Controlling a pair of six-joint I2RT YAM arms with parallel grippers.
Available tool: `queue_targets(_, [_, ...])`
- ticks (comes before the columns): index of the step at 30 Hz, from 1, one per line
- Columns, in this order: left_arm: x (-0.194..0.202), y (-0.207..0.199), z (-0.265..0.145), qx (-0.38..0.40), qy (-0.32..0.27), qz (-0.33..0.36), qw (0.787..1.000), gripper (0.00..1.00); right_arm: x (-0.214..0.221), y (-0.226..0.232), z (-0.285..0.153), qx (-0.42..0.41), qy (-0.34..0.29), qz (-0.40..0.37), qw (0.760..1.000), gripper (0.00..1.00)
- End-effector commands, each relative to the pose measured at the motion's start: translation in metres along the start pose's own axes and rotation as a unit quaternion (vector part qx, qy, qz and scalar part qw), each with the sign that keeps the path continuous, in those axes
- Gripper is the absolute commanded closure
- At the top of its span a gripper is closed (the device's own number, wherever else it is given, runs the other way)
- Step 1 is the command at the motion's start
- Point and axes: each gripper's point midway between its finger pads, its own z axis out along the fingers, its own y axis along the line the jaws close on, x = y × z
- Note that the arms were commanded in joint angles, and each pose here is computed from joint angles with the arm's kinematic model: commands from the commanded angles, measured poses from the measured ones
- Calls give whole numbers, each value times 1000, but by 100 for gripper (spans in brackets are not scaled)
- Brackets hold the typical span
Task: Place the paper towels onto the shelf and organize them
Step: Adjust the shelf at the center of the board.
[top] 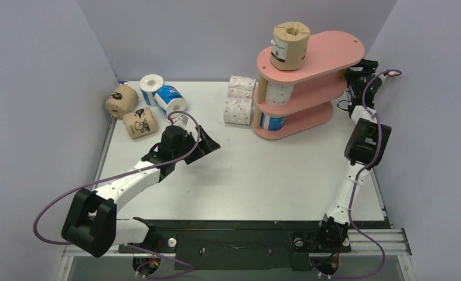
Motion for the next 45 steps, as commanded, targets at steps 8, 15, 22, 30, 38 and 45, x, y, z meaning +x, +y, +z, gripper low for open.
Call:
queue_targets(8, [-16,-28,-1,42,-19,7,999,1,67,20,-8,-48,107,-18,993,31])
queue_targets(15, [-49,-59,5,71,-66,22,995,2,66,11,-21,-36,88,-16,995,32])
queue_targets(22, [-126,-154,-4,205,-206,143,946,4,57,16,-28,-31,68,-32,997,33])
queue_targets(30, [-139,-219,30,314,-180,279,889,7,49,20,-31,-44,54,-15,997,33])
queue_targets(38, [-127,-223,58,351,-157,384,840,14,46,15,-33,-54,47,6,997,34])
queue_targets(45, [-125,-229,80,356,-162,444,806,16,46,13,-33,-55,47,10,997,34])
